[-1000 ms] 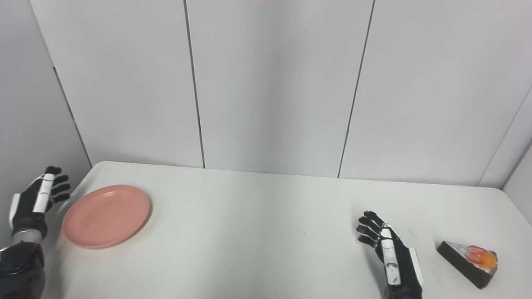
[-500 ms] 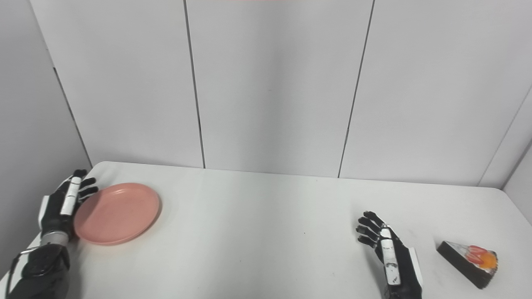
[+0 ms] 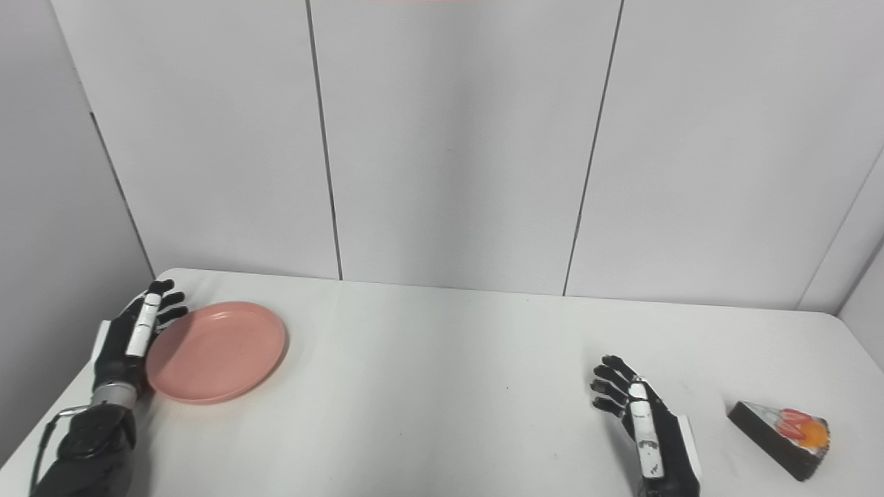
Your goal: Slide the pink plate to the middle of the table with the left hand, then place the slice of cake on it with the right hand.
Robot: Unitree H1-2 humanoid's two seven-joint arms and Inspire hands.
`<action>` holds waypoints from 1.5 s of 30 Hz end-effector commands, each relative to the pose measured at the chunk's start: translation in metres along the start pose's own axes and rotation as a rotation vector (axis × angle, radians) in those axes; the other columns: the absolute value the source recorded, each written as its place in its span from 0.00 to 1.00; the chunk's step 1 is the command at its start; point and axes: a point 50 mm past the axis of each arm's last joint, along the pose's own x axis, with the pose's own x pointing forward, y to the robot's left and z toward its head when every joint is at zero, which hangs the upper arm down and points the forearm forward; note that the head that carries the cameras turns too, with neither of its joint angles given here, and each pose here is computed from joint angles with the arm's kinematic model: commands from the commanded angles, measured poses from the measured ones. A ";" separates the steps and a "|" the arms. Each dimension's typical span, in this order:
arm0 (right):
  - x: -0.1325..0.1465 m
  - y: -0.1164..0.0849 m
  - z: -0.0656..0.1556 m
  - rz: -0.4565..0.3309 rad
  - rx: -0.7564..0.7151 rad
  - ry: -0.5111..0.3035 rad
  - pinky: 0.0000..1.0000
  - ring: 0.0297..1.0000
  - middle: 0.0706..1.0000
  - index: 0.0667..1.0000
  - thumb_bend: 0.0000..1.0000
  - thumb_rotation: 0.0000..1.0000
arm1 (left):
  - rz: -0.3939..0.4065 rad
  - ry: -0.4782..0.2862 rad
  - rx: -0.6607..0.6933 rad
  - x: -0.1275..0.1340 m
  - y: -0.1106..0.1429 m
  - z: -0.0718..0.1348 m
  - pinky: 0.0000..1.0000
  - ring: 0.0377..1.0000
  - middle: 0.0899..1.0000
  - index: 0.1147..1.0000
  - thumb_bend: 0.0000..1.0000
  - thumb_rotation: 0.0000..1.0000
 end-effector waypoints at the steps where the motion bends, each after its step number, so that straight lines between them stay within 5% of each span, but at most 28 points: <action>1: -0.046 0.005 -0.048 -0.022 0.026 0.186 0.72 0.74 0.76 0.76 0.81 1.00 | -0.048 -0.089 -0.024 0.011 -0.017 0.022 0.64 0.71 0.72 0.74 0.71 0.87; 21: -0.044 0.014 -0.044 -0.003 0.008 0.181 0.70 0.75 0.77 0.76 0.78 1.00 | -0.192 -0.090 -0.087 0.000 -0.085 0.017 0.70 0.77 0.77 0.80 0.72 0.87; 29: -0.044 0.018 -0.042 0.002 0.015 0.182 0.70 0.75 0.78 0.76 0.79 1.00 | -0.260 -0.081 -0.097 -0.017 -0.124 0.016 0.64 0.74 0.75 0.78 0.69 0.88; 45: -0.040 0.039 -0.036 0.011 0.010 0.181 0.71 0.77 0.80 0.79 0.74 1.00 | -0.373 -0.046 -0.108 -0.048 -0.171 0.011 0.71 0.76 0.77 0.76 0.67 0.90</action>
